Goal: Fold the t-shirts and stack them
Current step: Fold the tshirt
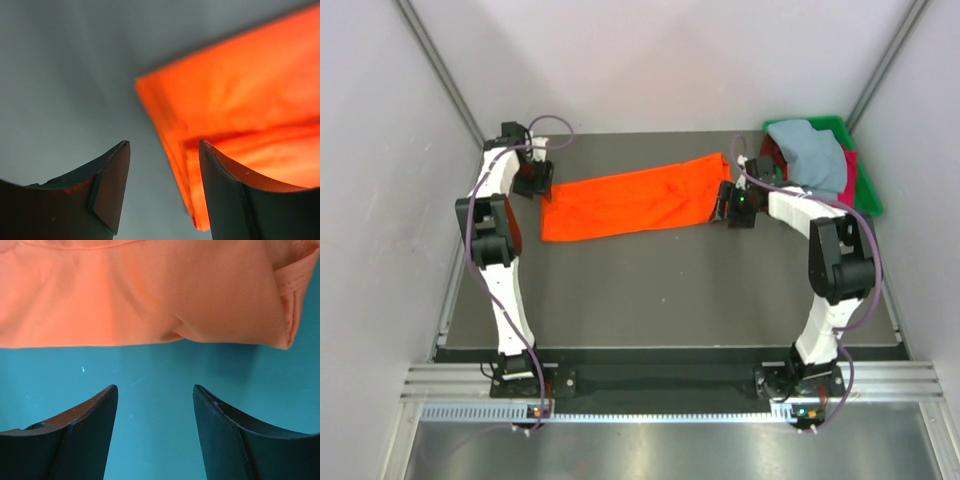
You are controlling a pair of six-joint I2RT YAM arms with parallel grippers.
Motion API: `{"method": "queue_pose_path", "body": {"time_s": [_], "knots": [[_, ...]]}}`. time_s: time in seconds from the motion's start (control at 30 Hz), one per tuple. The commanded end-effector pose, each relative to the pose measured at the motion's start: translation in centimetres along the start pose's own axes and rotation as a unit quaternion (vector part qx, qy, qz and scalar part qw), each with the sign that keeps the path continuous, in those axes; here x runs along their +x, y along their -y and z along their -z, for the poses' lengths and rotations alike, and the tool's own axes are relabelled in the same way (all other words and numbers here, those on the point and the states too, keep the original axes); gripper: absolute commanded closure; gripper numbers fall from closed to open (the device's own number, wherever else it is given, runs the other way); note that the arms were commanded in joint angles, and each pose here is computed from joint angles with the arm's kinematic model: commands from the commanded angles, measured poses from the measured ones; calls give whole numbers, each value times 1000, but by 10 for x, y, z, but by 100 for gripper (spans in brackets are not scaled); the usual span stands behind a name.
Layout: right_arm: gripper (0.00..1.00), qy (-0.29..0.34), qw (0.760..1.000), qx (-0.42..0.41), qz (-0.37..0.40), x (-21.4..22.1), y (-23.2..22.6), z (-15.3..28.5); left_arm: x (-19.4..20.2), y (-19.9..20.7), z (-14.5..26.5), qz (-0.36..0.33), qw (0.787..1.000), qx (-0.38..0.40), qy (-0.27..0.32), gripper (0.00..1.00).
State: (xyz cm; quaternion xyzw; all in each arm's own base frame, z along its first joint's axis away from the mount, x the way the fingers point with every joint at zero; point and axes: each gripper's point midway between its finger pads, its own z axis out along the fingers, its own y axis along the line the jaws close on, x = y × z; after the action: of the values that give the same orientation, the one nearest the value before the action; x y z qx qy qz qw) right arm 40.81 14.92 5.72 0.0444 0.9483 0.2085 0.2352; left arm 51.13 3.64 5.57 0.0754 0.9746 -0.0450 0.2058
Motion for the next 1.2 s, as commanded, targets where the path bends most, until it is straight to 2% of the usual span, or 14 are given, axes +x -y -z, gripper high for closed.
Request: {"method": "queue_pose_path", "body": {"time_s": [0.0, 0.4, 0.5, 0.53, 0.6, 0.63, 0.7, 0.73, 0.83, 1.0, 1.17], "knots": [[38, 39, 999, -9, -7, -26, 0, 4, -40, -10, 10, 2, 998, -20, 62, 37], [38, 54, 997, 47, -22, -42, 41, -16, -38, -19, -30, -1, 998, -26, 49, 36], [39, 58, 997, 54, -20, -47, 46, -19, -33, -22, -40, -5, 999, -30, 40, 44], [41, 61, 996, 56, -20, -49, 47, -21, -32, -23, -42, -4, 999, -31, 39, 53], [44, 66, 996, 59, -18, -54, 48, -26, -28, -21, -44, -6, 999, -27, 33, 62], [49, 70, 996, 58, -18, -58, 48, -27, -26, -21, -44, -6, 999, -25, 30, 78], [63, 75, 995, 62, -19, -66, 49, -32, -19, -17, -45, -6, 1000, -16, 20, 99], [82, 80, 995, 61, -17, -71, 48, -33, -16, -14, -42, -8, 1000, -11, 15, 100], [100, 91, 994, 65, -14, -86, 48, -38, -2, -3, -35, -7, 1000, 15, -3, 100], [100, 117, 991, 67, 0, -115, 45, -43, 21, 32, -3, 3, 996, 82, -23, 100], [100, 149, 986, 69, 15, -147, 39, -41, 60, 65, 20, 16, 987, 134, -92, 100]]}}
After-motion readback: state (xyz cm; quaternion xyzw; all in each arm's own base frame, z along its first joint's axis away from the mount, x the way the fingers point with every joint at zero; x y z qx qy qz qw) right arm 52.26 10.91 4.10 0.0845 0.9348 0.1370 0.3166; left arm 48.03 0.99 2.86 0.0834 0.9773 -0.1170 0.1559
